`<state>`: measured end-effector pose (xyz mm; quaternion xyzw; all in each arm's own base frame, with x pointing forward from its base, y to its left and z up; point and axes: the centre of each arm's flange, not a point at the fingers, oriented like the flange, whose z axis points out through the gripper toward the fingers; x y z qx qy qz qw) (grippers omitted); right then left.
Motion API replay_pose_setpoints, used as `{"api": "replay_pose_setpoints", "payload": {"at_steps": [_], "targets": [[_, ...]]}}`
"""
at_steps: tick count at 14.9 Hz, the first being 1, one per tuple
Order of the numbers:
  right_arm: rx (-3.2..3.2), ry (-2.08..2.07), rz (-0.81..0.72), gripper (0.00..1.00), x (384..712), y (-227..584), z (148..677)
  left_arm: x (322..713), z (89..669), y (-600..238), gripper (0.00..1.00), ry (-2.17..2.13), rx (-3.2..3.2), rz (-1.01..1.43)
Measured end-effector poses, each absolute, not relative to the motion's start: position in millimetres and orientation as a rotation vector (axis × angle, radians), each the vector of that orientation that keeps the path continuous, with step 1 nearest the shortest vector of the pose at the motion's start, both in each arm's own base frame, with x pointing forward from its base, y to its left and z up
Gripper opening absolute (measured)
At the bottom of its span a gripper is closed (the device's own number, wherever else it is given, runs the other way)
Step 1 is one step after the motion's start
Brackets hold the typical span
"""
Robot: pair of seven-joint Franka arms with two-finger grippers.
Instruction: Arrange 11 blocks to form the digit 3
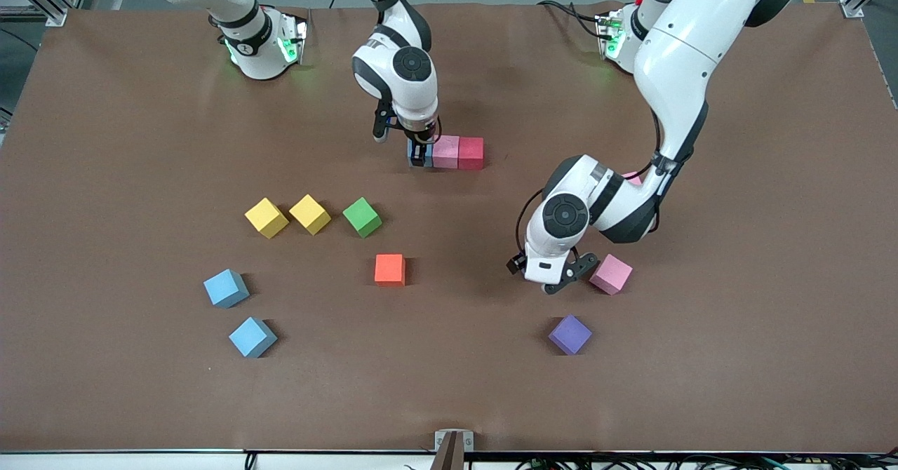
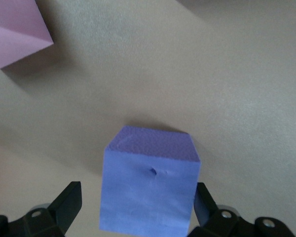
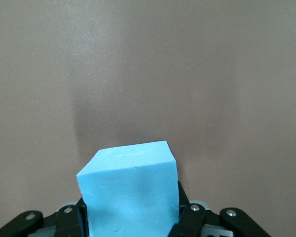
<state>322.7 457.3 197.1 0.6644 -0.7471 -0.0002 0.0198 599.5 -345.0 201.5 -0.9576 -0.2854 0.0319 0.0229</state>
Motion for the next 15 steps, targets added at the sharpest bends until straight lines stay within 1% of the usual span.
{"api": "replay_pose_setpoints", "payload": {"at_steps": [3, 15], "targets": [[2.06, -2.318, 0.0, 0.62, 322.8, 457.4, 197.2, 602.3, 201.2, -341.4, 1.0, -0.843, -2.958, 0.054], [2.059, -2.321, -0.001, 0.62, 324.2, 459.7, 197.6, 610.4, 206.2, -343.4, 1.0, -0.894, -3.009, 0.01]]}}
